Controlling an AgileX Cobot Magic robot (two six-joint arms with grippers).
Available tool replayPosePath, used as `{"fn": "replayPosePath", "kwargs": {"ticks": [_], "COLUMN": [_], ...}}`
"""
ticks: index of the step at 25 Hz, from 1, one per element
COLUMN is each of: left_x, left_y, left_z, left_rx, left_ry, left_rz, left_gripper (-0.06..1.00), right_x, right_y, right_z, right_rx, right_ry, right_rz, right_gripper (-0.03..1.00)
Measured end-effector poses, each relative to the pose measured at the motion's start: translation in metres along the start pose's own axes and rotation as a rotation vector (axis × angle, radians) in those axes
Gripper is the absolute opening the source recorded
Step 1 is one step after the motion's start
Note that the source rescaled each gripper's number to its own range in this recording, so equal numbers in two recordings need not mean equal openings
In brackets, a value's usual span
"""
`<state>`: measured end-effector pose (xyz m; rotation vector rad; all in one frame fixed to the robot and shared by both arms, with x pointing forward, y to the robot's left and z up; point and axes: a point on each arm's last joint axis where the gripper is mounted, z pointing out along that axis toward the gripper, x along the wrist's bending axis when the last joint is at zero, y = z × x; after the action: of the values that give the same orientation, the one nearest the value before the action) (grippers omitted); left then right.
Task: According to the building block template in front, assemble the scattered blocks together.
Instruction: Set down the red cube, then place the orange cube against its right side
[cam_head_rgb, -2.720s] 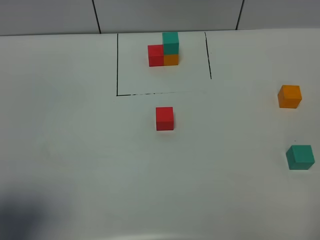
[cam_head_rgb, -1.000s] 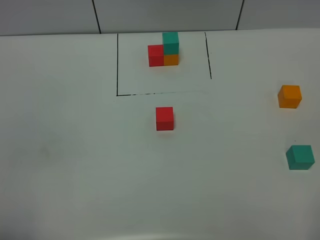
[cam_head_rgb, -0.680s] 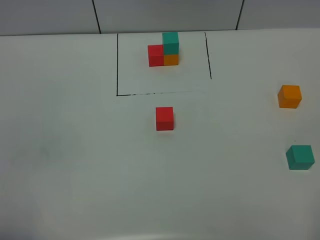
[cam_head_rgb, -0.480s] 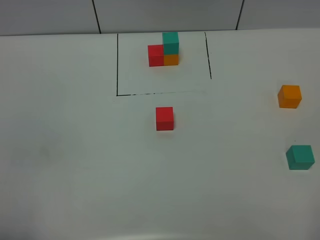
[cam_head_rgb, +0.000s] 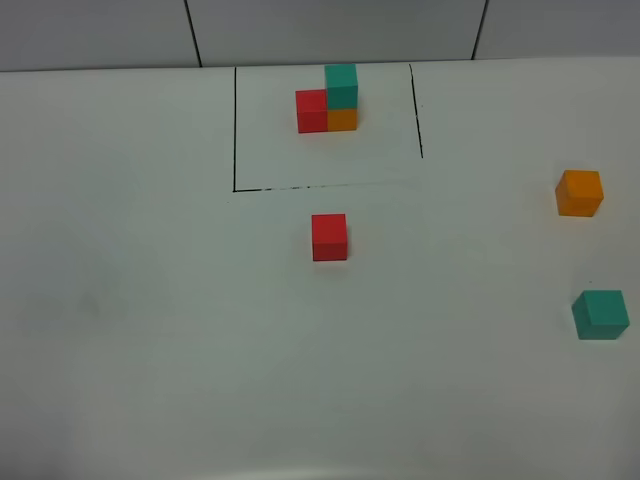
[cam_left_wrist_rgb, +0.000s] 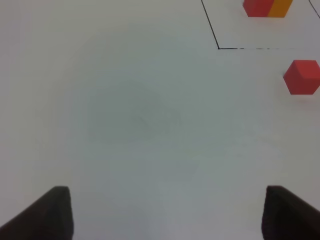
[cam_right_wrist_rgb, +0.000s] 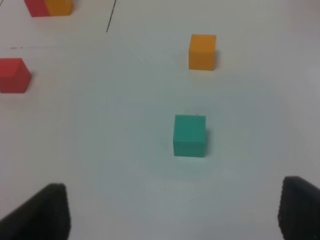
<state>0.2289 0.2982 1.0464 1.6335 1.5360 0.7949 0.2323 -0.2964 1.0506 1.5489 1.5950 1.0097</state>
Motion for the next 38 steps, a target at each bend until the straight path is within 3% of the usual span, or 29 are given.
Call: {"fn": "replayPosePath", "kwargs": {"ticks": [34, 38], "left_x": [0.0, 0.0], "left_y": [0.0, 0.0], "left_z": [0.0, 0.0], "left_rx": [0.0, 0.0], "left_ry": [0.0, 0.0], "left_rz": [0.0, 0.0], "left_gripper": [0.66, 0.66], "right_x": [0.0, 0.0003], "right_y": [0.0001, 0.0099], "right_z": [0.0, 0.004], "right_rx": [-0.001, 0.006], "right_ry": [0.0, 0.0], "right_rz": [0.0, 0.003], "right_gripper": [0.7, 0.79]}}
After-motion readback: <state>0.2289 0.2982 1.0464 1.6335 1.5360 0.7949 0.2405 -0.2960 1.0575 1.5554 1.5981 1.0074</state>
